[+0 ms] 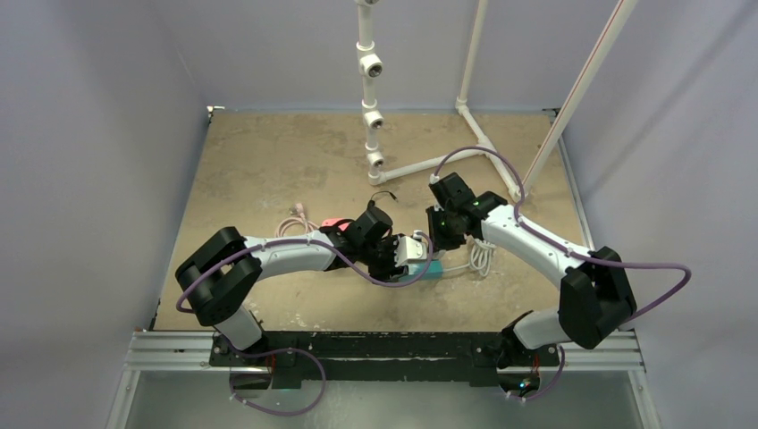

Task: Insert the plug
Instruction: Insert the plug into the socket.

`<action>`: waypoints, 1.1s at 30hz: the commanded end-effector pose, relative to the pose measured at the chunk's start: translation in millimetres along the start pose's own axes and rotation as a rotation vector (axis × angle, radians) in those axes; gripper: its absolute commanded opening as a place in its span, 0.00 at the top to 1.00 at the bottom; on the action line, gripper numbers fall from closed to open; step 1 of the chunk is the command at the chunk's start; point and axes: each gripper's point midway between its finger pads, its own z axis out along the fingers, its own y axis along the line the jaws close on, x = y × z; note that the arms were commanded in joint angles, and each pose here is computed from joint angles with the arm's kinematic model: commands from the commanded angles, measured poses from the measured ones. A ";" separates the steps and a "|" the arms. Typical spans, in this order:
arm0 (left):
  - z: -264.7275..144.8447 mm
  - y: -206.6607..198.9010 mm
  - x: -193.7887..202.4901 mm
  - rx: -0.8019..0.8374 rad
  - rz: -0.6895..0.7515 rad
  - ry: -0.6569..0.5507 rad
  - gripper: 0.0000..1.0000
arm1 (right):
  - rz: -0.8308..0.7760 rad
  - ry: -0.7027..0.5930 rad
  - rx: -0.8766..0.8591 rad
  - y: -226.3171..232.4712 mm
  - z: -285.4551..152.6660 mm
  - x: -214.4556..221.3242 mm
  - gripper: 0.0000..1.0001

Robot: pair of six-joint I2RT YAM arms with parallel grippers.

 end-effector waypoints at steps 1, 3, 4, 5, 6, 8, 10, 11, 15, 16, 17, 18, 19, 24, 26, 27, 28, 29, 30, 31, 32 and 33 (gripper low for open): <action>-2.9 -0.7 -12.0 0.003 0.003 -0.050 0.52 | 0.001 -0.038 -0.006 2.0 -2.0 -5.6 1.00; -3.0 -1.8 -12.2 0.007 0.003 -0.050 0.52 | 0.002 -0.043 -0.009 2.5 -2.3 -6.5 1.00; -3.0 -2.1 -12.2 0.007 0.001 -0.051 0.52 | 0.002 -0.044 -0.009 2.7 -2.1 -6.7 1.00; -2.7 -3.0 -11.7 0.010 0.001 -0.050 0.53 | 0.003 -0.051 0.003 0.5 -1.7 -8.0 1.00; -2.6 -3.5 -11.0 0.011 -0.001 -0.049 0.53 | 0.003 -0.053 0.007 0.0 -1.6 -8.3 1.00; -2.3 -4.6 -11.1 0.014 -0.001 -0.049 0.53 | 0.005 -0.060 0.013 -1.1 -1.4 -9.6 1.00; -2.6 -4.6 -11.5 0.014 -0.003 -0.051 0.54 | 0.005 -0.067 0.019 -1.9 -1.6 -11.4 1.00; -2.4 -5.4 -11.3 0.016 -0.003 -0.051 0.54 | 0.004 -0.069 0.021 -2.4 -1.3 -11.8 1.00; -2.3 -6.5 -10.7 0.019 -0.005 -0.048 0.54 | -0.002 -0.074 0.028 -3.2 -1.9 -13.8 1.00; -2.5 -6.0 -11.0 0.018 -0.004 -0.049 0.54 | -0.002 -0.073 0.029 -3.5 -1.7 -13.5 1.00; -2.4 -6.0 -10.7 0.018 -0.004 -0.048 0.54 | -0.001 -0.074 0.027 -3.5 -1.9 -13.3 1.00; -2.4 -6.4 -10.8 0.019 -0.005 -0.049 0.55 | -0.001 -0.073 0.026 -3.6 -1.6 -12.6 1.00; -2.3 -6.4 -11.0 0.020 -0.006 -0.050 0.55 | -0.001 -0.072 0.024 -3.1 -1.5 -12.2 1.00; -2.1 -6.9 -11.6 0.021 -0.007 -0.052 0.55 | 0.000 -0.054 0.011 -1.7 1.9 -8.1 1.00; -2.2 -6.5 -12.3 0.020 -0.005 -0.053 0.55 | -0.003 -0.040 0.016 -3.3 4.7 -4.6 1.00; -2.2 -6.4 -13.0 0.020 -0.003 -0.055 0.55 | -0.004 -0.035 0.016 -3.6 5.7 -3.3 1.00; -1.9 -6.1 -13.5 0.020 -0.003 -0.057 0.55 | -0.003 -0.030 0.015 -3.6 6.5 -2.1 1.00; -1.8 -6.3 -13.5 0.021 -0.002 -0.057 0.56 | -0.004 -0.027 0.014 -3.5 7.0 -1.3 1.00; -1.7 -6.0 -14.4 0.021 -0.002 -0.060 0.56 | -0.005 -0.025 0.015 -3.3 7.5 -1.3 1.00; -1.5 -5.9 -14.7 0.021 -0.001 -0.061 0.56 | -0.005 -0.023 0.015 -3.4 7.7 -1.2 1.00; -1.3 -6.2 -14.6 0.023 0.002 -0.062 0.56 | -0.005 -0.022 0.015 -3.1 7.7 -1.5 1.00; -1.0 -6.2 -14.4 0.024 0.005 -0.063 0.56 | -0.005 -0.017 0.017 -3.4 8.8 -1.1 1.00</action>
